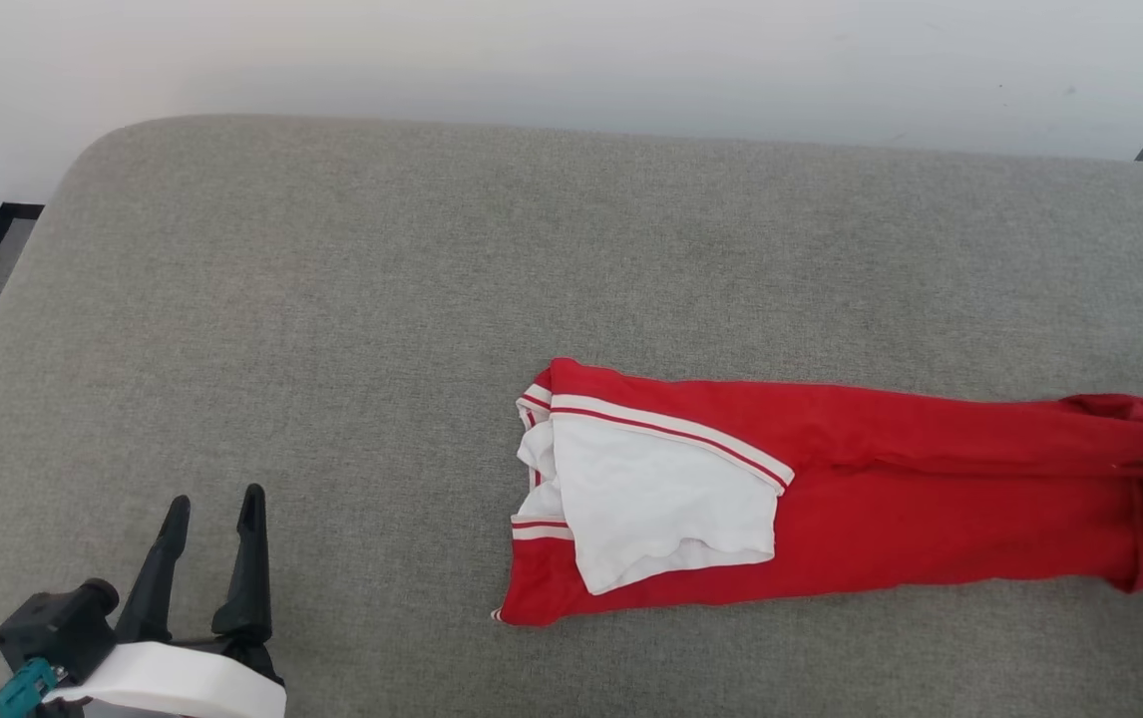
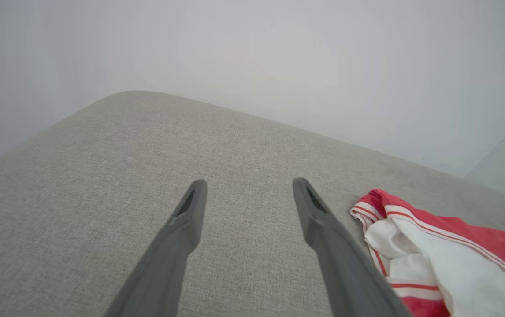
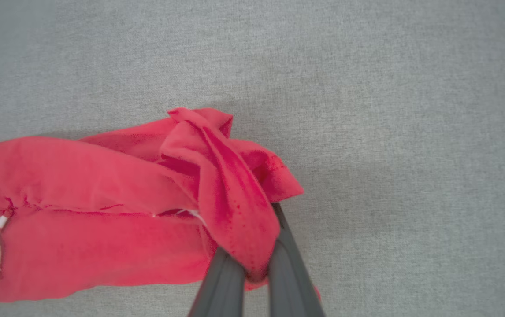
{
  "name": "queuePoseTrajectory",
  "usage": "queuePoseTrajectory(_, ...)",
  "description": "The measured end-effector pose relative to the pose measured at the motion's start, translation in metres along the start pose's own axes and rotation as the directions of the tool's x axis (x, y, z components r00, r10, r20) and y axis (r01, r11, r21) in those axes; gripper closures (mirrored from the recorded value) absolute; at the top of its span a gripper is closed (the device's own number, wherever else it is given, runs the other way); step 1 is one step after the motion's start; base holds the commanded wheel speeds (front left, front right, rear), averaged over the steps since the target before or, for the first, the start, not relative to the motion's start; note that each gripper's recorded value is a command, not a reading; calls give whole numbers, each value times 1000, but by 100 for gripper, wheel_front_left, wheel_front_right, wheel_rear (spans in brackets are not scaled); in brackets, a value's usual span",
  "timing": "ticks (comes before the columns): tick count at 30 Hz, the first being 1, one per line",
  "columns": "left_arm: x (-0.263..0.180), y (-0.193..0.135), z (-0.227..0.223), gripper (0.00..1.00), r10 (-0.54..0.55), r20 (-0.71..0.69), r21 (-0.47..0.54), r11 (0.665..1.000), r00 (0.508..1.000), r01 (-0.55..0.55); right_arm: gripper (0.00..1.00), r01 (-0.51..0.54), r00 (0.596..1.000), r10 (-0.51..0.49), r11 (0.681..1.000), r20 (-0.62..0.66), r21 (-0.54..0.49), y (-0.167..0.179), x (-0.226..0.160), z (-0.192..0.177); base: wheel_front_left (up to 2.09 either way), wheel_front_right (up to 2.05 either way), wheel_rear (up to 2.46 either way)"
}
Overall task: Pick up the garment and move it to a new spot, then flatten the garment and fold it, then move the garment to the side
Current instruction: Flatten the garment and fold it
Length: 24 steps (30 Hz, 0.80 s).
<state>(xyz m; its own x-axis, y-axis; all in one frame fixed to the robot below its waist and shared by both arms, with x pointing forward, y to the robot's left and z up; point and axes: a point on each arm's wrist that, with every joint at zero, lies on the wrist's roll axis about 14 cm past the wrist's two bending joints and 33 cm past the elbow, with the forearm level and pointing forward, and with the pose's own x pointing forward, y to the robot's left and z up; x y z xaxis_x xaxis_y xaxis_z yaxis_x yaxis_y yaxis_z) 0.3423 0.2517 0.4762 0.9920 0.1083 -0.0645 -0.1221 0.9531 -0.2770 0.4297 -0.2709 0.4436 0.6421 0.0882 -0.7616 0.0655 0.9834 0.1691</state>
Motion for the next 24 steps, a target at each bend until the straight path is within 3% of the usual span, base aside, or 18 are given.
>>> queuePoseTrajectory(7,-4,1,3,0,5,31,-11,1000,999,-5,100,-80,994,85,994,63,-78,34,-11,18,0,0,0)
queuePoseTrajectory(11,-10,4,3,0,14,41,-12,1000,999,-14,100,-190,979,199,971,50,-148,80,-16,11,0,0,0)
queuePoseTrajectory(24,-29,21,8,0,74,68,-15,997,995,-73,100,-501,862,495,804,-105,-321,233,-12,-27,0,0,0)
